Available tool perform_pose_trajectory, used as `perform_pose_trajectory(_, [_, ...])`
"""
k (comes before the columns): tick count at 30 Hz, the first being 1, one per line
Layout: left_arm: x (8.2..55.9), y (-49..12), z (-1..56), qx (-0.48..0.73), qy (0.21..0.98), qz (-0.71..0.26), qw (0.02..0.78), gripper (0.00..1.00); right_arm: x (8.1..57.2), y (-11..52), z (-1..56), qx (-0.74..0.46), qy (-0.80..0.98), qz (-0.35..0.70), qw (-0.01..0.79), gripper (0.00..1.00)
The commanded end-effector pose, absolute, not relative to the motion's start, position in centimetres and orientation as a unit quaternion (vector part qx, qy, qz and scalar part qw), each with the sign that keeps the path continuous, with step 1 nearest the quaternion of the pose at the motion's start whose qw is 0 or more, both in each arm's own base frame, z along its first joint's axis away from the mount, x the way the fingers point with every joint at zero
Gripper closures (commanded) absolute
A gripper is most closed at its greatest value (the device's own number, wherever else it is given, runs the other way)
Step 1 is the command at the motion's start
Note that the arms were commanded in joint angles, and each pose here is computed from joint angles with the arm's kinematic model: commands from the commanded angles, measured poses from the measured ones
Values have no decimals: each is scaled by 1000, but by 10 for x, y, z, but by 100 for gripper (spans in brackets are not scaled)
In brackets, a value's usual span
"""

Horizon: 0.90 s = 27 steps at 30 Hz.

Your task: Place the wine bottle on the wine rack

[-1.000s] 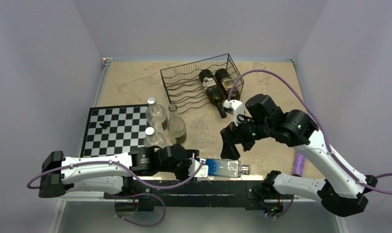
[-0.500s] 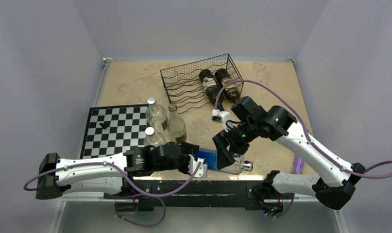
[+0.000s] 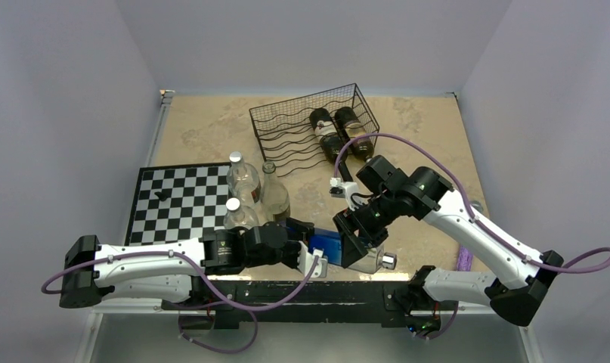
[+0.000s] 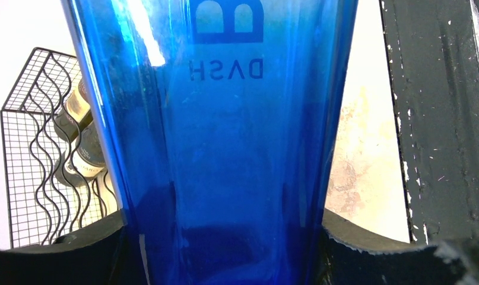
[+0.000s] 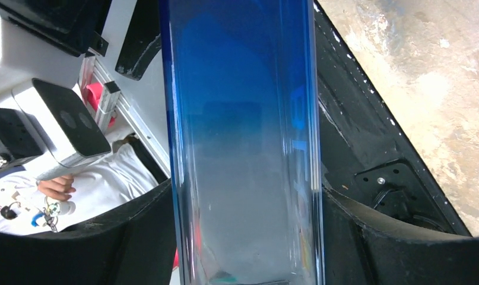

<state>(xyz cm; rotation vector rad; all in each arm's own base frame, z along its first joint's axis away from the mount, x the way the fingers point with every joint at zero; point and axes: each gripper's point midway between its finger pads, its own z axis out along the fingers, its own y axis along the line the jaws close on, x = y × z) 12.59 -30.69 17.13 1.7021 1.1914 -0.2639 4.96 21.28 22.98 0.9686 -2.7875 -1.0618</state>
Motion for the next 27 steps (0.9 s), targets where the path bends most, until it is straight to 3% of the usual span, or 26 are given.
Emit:
perform_pose_trajectory(1, [141, -336, 270, 605, 459, -144, 635, 100, 46, 221, 232, 306, -881, -360, 14, 29])
perform_pose_trajectory(4, [142, -336, 272, 602, 459, -144, 637, 100, 48, 223, 229, 304, -883, -357, 17, 34])
perform_pose_trajectory(6, [143, -335, 273, 600, 462, -141, 638, 100, 50, 224, 226, 301, -886, -353, 19, 42])
perform_pose_trajectory(7, [143, -334, 273, 599, 463, -140, 638, 100, 50, 224, 225, 300, -886, -353, 19, 49])
perform_pose_trajectory(11, [146, -332, 272, 597, 468, -134, 637, 100, 51, 224, 221, 295, -889, -349, 17, 94])
perform_pose_trajectory(12, [147, -332, 272, 595, 470, -131, 638, 100, 52, 224, 220, 293, -891, -347, 15, 100])
perform_pose_trajectory(15, [150, -331, 271, 591, 477, -125, 639, 100, 55, 221, 218, 290, -897, -335, 0, 100])
perform_pose_trajectory(17, [150, -331, 269, 592, 478, -124, 637, 82, 58, 220, 221, 288, -898, -331, -15, 100])
perform_pose_trajectory(19, [147, -333, 265, 600, 475, -128, 630, 50, 58, 220, 226, 287, -897, -336, -29, 100])
perform_pose_trajectory(21, [144, -336, 258, 609, 477, -136, 619, 26, 58, 219, 234, 282, -895, -342, -45, 100])
perform_pose_trajectory(23, [141, -342, 249, 620, 480, -143, 604, 16, 58, 217, 240, 275, -896, -343, -59, 100])
perform_pose_trajectory(24, [141, -344, 244, 622, 483, -144, 599, 4, 57, 216, 243, 270, -897, -344, -63, 100])
perform_pose_trajectory(27, [144, -350, 233, 625, 490, -138, 592, 1, 57, 208, 244, 254, -906, -330, -74, 100])
